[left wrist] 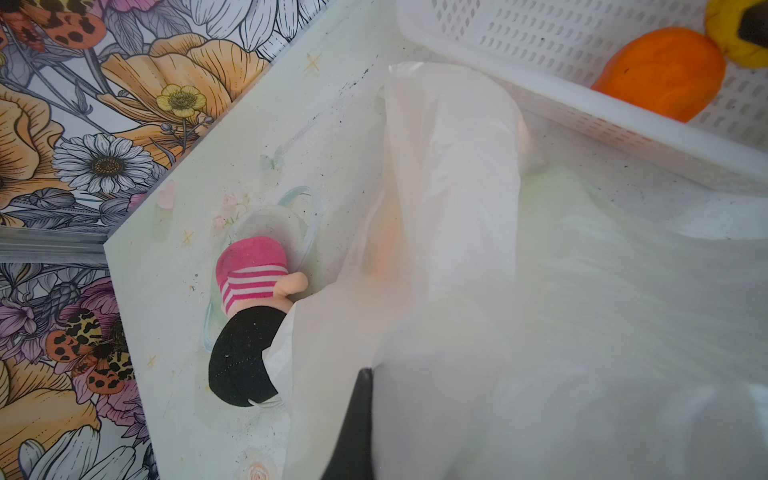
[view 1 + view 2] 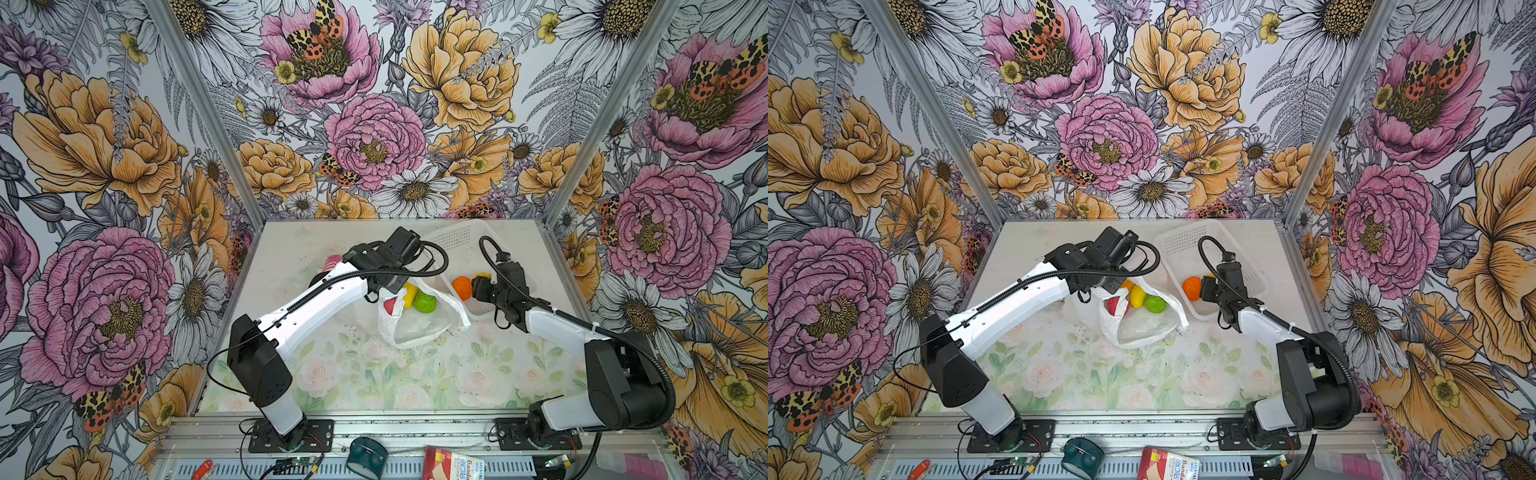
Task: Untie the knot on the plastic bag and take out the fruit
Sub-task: 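Open the right gripper to drop the yellow fruit into the basket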
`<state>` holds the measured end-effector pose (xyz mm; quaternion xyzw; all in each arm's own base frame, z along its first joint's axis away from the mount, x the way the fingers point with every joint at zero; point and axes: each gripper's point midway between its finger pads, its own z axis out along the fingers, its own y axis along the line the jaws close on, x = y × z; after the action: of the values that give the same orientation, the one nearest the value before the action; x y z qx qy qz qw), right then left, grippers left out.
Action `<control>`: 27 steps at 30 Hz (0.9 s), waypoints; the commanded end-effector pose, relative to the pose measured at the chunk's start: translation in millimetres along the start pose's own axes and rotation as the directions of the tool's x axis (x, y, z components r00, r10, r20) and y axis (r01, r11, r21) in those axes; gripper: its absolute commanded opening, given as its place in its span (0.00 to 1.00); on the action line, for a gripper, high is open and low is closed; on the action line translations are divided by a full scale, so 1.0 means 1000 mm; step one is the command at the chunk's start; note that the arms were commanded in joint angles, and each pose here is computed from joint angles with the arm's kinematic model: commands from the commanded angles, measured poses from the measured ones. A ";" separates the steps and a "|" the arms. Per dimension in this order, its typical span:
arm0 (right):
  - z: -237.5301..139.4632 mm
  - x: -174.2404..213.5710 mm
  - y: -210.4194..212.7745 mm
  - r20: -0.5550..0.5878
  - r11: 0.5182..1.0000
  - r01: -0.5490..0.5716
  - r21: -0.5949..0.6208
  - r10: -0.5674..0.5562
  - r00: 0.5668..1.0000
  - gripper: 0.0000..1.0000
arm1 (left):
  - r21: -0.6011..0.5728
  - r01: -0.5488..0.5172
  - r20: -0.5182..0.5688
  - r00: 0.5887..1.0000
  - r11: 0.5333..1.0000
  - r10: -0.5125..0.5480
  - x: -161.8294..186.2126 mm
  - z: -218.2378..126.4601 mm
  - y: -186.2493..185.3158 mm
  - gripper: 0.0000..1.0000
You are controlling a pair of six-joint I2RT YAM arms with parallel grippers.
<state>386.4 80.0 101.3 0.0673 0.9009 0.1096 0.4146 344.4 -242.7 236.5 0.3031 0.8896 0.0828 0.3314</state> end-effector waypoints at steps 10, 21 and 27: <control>-0.062 -0.018 0.000 0.204 0.999 -0.001 -0.039 0.009 0.979 0.93 | -0.003 -0.026 -0.012 1.000 1.000 0.026 0.004 0.001 -0.002 0.00; -0.157 -0.022 0.085 0.445 0.901 0.288 -0.325 -0.123 0.887 0.78 | -0.004 -0.027 -0.016 0.999 1.000 0.027 0.005 0.003 -0.002 0.00; -0.211 -0.005 0.128 0.541 0.775 0.460 -0.434 -0.184 0.821 0.74 | -0.002 -0.025 -0.016 1.000 1.000 0.025 0.004 0.002 -0.002 0.00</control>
<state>248.2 163.4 268.0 -0.1435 0.7148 0.2654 0.6309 344.4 -242.7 236.4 0.3030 0.8897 0.0828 0.3313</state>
